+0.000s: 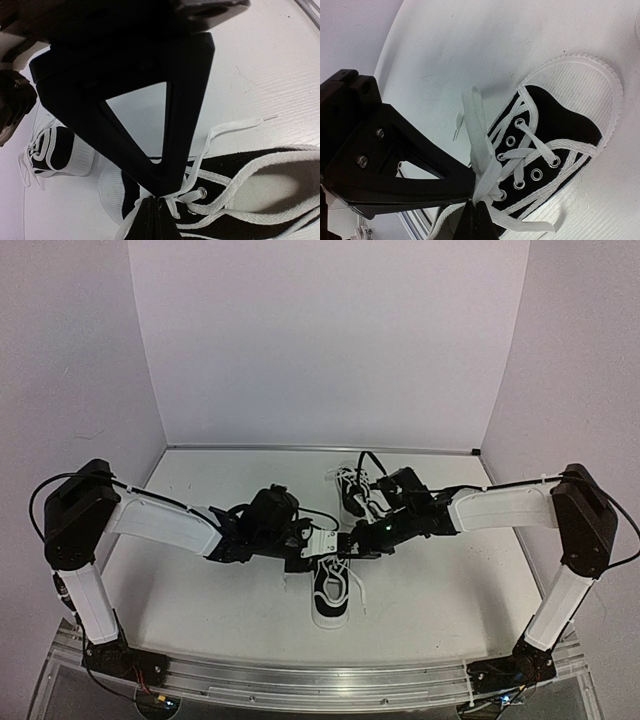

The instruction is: Tie the shoes

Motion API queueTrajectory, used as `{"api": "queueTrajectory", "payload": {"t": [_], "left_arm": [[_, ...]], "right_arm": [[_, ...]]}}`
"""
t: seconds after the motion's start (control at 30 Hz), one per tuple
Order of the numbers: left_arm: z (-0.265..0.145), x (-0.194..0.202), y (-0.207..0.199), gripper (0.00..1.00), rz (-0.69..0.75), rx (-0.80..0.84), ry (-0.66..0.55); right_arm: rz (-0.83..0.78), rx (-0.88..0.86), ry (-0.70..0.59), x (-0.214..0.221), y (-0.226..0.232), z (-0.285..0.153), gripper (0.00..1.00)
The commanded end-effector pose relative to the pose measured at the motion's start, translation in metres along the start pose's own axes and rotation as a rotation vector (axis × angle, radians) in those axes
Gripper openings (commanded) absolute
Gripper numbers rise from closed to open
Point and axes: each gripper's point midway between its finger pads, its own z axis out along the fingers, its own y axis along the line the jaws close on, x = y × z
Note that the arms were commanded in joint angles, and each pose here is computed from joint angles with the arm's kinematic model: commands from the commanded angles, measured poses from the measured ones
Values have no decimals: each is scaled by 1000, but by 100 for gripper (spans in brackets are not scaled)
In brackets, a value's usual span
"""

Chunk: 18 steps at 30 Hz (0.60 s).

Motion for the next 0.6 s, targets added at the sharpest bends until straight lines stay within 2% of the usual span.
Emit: {"api": "queueTrajectory", "payload": {"t": [0.0,0.57], "left_arm": [[5,-7,6,0,-88,-48,-81],[9,0,6,0,-216,-115,-140]], "right_arm": [[-28,-41,-48,-18,16,-6,0],[5,-134,-24,-10,22,4,0]]}}
